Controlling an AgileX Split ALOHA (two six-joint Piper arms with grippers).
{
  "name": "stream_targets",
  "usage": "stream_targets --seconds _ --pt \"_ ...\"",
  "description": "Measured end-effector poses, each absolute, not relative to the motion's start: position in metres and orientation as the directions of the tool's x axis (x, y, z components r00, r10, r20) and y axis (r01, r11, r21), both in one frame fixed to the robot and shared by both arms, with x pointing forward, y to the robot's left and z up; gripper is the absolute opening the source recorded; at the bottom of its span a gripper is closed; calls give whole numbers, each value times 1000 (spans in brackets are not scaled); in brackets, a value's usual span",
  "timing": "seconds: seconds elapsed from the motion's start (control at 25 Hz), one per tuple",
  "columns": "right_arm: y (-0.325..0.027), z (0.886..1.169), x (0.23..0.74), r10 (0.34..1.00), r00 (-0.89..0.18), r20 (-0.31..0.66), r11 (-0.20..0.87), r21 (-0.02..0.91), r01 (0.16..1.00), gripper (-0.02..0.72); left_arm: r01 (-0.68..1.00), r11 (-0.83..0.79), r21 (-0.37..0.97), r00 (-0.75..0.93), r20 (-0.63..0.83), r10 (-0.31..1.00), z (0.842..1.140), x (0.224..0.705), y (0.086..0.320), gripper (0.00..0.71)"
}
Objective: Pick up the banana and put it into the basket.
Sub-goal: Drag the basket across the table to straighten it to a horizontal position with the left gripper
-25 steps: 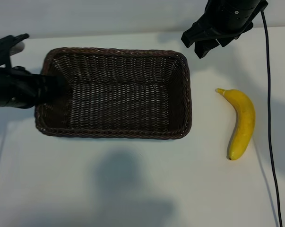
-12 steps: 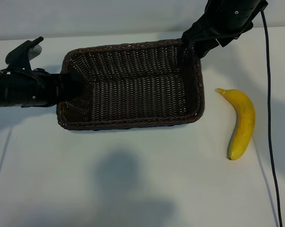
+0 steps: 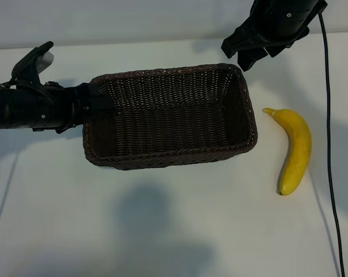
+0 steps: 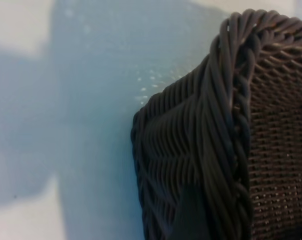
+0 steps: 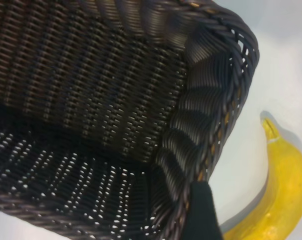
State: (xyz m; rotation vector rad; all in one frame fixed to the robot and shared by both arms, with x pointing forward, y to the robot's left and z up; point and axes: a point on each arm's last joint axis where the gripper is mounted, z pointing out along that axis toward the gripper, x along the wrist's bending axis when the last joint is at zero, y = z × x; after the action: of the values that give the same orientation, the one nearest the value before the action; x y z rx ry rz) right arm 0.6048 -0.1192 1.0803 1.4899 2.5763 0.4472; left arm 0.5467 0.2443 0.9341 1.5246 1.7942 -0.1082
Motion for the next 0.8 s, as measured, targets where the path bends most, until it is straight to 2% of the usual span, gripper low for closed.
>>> stream_targets --seconds 0.24,0.48,0.6,0.8 --pt "-119 1080 605 863 -503 34 468 318 824 538 888 232 396 31 -556 831 954 535 246 612" --pt "-119 1080 605 864 -502 37 466 319 826 538 919 163 358 21 -458 888 973 514 254 609" --pt "-119 1080 605 864 -502 37 466 319 826 538 919 124 375 50 -422 905 987 504 256 608" --pt "-119 1080 605 864 -502 37 466 319 826 538 875 75 478 142 -403 904 1025 483 256 607"
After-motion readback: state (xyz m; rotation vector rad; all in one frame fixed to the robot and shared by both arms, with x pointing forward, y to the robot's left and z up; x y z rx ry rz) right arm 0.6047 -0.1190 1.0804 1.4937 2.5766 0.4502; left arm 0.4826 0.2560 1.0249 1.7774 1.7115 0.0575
